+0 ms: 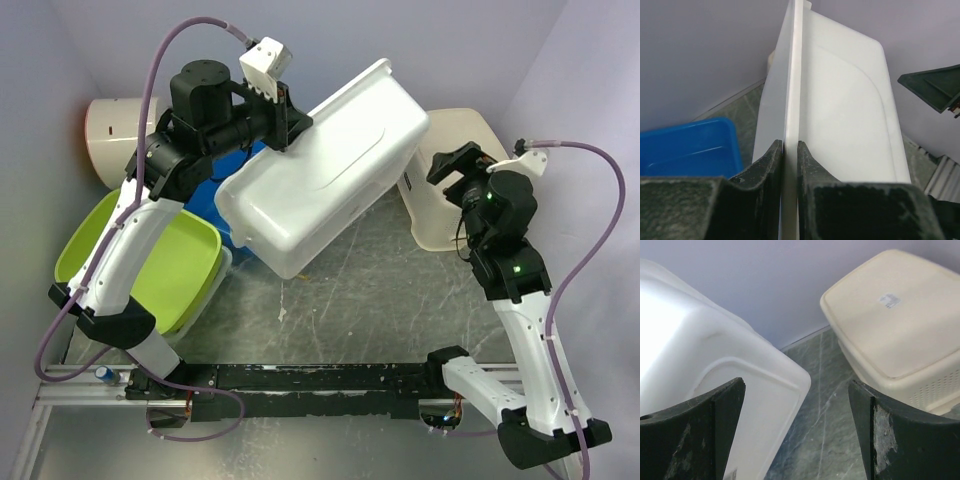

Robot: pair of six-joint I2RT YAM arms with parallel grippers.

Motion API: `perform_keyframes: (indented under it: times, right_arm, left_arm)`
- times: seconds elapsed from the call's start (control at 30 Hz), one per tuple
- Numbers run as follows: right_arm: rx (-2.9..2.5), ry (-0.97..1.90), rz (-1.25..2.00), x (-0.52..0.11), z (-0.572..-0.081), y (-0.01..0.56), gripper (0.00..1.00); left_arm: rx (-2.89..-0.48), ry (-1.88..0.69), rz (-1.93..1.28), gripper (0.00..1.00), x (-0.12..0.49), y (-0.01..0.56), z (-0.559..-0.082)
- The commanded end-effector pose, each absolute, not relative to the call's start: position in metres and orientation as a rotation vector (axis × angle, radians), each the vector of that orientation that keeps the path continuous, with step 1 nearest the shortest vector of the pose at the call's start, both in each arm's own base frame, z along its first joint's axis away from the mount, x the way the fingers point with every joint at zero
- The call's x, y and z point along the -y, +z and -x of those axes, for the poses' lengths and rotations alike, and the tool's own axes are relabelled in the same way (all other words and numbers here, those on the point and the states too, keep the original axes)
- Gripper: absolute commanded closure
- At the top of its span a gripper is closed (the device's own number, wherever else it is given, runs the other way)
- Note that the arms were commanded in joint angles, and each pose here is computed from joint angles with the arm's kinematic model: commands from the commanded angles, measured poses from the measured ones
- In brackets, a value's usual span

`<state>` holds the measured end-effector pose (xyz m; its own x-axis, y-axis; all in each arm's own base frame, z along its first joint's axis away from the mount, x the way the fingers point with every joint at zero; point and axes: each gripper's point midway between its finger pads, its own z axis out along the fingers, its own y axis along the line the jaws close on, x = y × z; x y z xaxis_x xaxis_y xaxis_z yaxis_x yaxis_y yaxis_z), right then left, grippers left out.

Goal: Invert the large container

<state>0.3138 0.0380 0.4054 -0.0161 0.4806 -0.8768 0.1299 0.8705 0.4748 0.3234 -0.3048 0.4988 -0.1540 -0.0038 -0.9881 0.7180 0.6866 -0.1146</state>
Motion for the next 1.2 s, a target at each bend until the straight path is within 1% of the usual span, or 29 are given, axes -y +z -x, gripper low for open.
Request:
perform_keyframes:
  times: [0.0, 0.17, 0.3, 0.5, 0.63, 0.83, 1.17]
  right_arm:
    - [-1.55, 0.181, -0.529, -0.014, -0.3, 0.417, 0.13]
    - [-1.583, 0.132, -0.513, -0.011, -0.3, 0.413, 0.13]
    - [-1.612, 0.104, -0.507, -0.01, -0.302, 0.408, 0.13]
    - [-1.607, 0.079, -0.504, -0.007, -0.303, 0.409, 0.13]
    - [-1.585, -0.007, -0.539, 0.009, -0.296, 0.417, 0.12]
    - [-1.522, -0.081, -0.608, 0.03, -0.279, 0.433, 0.08]
    - [-1.511, -0.108, -0.611, 0.034, -0.277, 0.439, 0.08]
  left_arm:
    - [-1.359, -0.907, -0.528, 0.93, 0.309, 0.58, -0.29]
    - [-1.36, -0.936, -0.475, 0.93, 0.308, 0.58, -0.291]
    - [-1.415, -0.952, -0.392, 0.93, 0.308, 0.565, -0.299]
    - [-1.501, -1.117, -0.321, 0.93, 0.327, 0.531, -0.298]
    - [-1.544, -1.227, -0.297, 0.93, 0.342, 0.513, -0.296]
    - [-1.588, -1.291, -0.237, 0.93, 0.347, 0.493, -0.298]
    - [-1.664, -1.392, -0.182, 0.93, 0.358, 0.468, -0.295]
